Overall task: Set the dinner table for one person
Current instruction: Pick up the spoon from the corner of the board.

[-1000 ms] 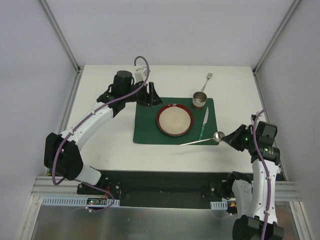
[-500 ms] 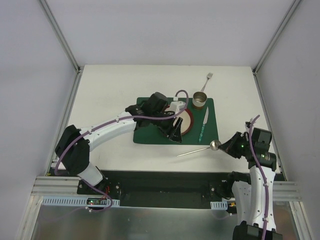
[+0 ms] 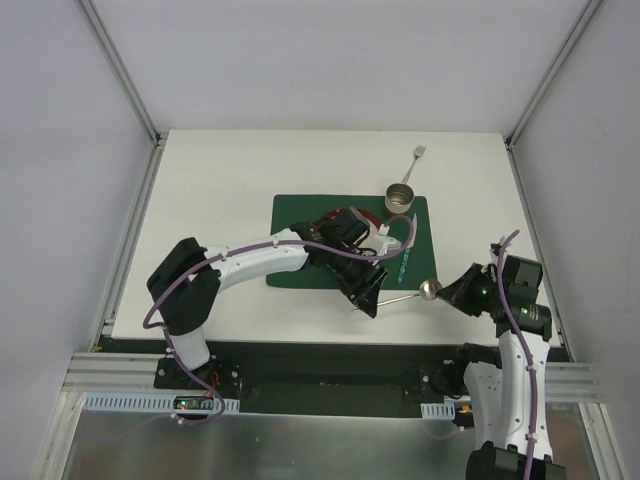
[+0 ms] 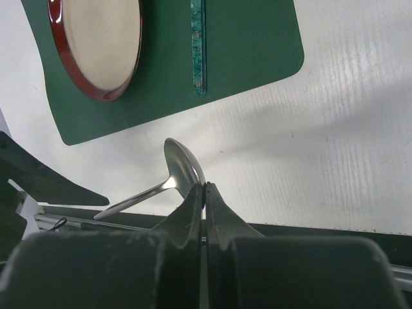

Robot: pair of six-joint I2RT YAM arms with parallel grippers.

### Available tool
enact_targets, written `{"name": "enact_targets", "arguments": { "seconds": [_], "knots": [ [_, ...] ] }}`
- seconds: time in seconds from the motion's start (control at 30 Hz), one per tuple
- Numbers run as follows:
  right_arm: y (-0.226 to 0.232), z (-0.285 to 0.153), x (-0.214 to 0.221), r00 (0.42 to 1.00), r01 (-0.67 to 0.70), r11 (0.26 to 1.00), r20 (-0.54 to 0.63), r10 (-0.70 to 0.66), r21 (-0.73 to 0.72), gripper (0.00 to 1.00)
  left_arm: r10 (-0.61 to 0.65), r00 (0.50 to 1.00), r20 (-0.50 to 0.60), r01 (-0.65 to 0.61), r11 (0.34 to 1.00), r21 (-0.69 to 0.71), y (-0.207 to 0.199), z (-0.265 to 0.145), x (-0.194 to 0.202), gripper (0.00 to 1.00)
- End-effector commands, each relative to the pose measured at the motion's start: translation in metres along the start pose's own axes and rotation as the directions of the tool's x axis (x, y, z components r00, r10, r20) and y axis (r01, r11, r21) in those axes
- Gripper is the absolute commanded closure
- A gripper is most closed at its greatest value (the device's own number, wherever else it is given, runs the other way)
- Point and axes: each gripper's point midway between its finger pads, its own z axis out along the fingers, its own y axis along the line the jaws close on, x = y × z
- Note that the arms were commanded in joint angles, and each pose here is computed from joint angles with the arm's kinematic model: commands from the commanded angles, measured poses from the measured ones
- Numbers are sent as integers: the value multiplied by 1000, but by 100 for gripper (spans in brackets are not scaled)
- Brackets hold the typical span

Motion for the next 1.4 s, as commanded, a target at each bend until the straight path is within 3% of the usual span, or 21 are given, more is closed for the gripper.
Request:
{"name": "enact_targets", "arguments": {
  "seconds": [0.0,0.47,0.53,0.63,0.7,1.37],
  "knots": [
    [6,2,-7,1000,-5,1000,16,5,-24,99,48,998,-47,-44,997,65,-15,9,3,46],
    [6,9,-10,1000,-15,999,18,16,-34,99,36,995,-88,-31,998,61,-11,22,10,48],
    [6,10,-9,1000,-15,999,16,16,-36,99,37,995,-88,-33,999,39,-6,23,9,60],
    [6,11,-9,1000,-14,999,19,15,-42,100,39,995,-95,-38,999,20,-2,23,9,88],
    [6,11,-9,1000,-16,999,16,16,-41,99,45,994,-96,-45,999,12,-2,22,7,99],
    [14,21,-18,999,-26,996,26,28,-82,99,41,996,-83,-51,991,-123,22,23,1,100]
  ]
}}
